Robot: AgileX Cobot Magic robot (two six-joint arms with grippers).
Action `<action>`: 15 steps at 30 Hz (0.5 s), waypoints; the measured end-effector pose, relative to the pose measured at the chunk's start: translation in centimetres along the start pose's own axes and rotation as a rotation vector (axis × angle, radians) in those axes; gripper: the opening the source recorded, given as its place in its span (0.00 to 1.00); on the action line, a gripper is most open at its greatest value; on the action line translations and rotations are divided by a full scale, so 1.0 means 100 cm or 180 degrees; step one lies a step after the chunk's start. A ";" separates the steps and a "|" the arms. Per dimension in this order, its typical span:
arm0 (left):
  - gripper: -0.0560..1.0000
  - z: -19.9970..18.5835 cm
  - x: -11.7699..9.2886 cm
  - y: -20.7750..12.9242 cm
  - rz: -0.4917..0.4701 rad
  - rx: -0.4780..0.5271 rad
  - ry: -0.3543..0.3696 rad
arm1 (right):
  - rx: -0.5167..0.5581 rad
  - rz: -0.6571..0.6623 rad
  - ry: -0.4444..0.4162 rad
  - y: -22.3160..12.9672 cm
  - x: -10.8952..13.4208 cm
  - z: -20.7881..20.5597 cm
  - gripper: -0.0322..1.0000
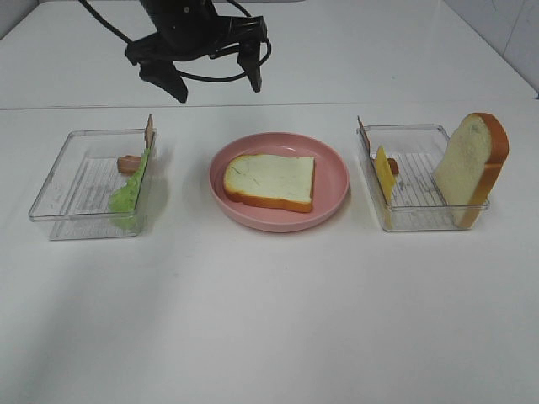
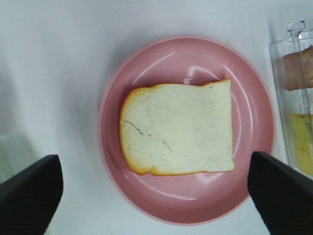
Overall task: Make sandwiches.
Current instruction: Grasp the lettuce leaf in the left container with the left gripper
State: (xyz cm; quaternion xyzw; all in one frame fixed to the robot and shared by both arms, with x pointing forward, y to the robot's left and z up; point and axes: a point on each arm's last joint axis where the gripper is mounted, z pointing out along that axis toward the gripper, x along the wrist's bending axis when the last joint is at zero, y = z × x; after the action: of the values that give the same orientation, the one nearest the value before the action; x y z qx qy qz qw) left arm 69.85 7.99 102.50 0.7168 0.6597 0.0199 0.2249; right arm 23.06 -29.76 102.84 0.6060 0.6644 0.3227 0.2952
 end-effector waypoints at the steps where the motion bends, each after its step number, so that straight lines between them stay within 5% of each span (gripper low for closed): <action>1: 0.94 -0.010 0.000 0.004 0.0124 -0.0050 0.0067 | 0.0000 0.0000 0.0000 0.000 0.000 0.000 0.88; 8: 0.95 -0.041 -0.003 0.012 0.0502 -0.0317 0.0151 | -0.0003 0.0000 0.0000 0.000 0.000 0.000 0.88; 15: 0.95 -0.079 0.001 0.017 0.0485 -0.0536 0.0123 | -0.0003 0.0000 0.0000 0.000 0.000 0.000 0.88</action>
State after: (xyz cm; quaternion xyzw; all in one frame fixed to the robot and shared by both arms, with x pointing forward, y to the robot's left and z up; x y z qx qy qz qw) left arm 68.83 10.43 110.18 0.7429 0.6035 0.1061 0.2695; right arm 23.06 -29.76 102.85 0.6059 0.6643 0.3230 0.2955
